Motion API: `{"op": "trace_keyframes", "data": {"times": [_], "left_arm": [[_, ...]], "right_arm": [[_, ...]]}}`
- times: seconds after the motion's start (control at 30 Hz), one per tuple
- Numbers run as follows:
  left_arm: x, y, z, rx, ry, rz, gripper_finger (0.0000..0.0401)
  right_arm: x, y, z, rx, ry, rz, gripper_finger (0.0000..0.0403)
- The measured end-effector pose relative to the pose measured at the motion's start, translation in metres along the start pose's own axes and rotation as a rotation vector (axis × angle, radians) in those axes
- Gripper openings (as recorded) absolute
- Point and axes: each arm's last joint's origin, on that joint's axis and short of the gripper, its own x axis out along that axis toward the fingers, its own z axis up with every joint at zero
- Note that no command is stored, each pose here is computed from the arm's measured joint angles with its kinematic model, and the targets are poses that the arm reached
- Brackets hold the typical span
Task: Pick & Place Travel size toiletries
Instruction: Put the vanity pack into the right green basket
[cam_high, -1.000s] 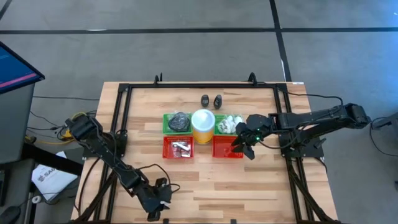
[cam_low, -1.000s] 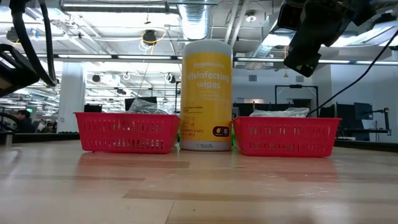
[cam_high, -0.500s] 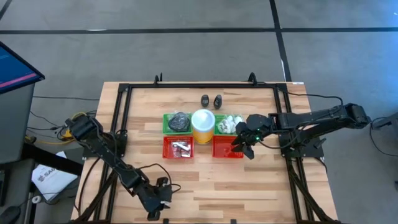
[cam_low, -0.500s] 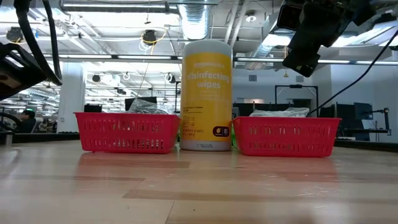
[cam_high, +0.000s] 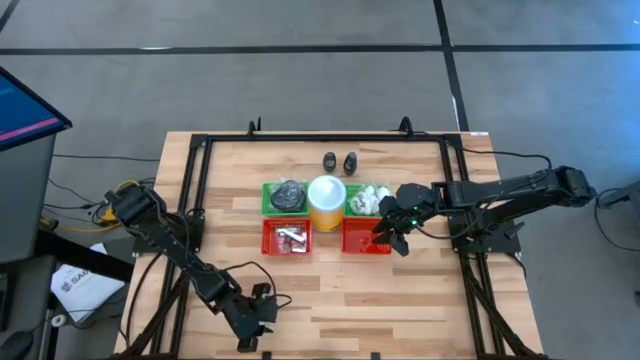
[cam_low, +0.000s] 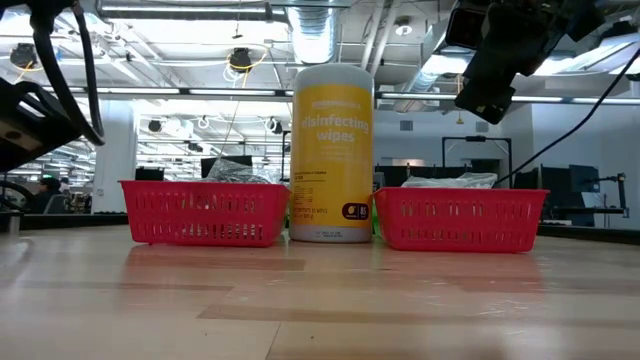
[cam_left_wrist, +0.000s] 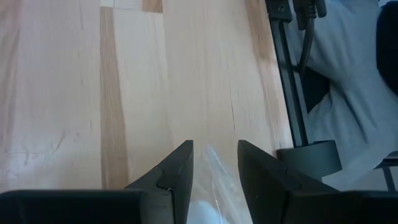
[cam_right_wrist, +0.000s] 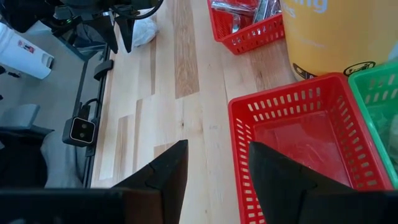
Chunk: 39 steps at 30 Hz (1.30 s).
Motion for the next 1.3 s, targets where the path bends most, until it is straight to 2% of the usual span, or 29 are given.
{"op": "trace_keyframes", "data": {"times": [0.6,1.03,1.17,1.3], "left_arm": [[0.002,0.005,-0.007,-0.001,0.012,0.007,0.0117],[0.024,0.008,-0.017,0.038,0.053,0.014,0.0117],[0.023,0.009,-0.017,0.042,0.056,0.017,0.0088],[0.024,0.010,-0.018,0.042,0.063,0.027,0.0020]], "right_arm": [[0.000,0.000,0.000,0.000,0.000,0.000,0.0159],[0.000,0.000,0.000,-0.002,0.000,0.000,0.0159],[0.000,0.000,0.000,-0.003,0.000,0.000,0.0159],[0.000,0.000,0.000,-0.003,0.000,0.000,0.0159]]}}
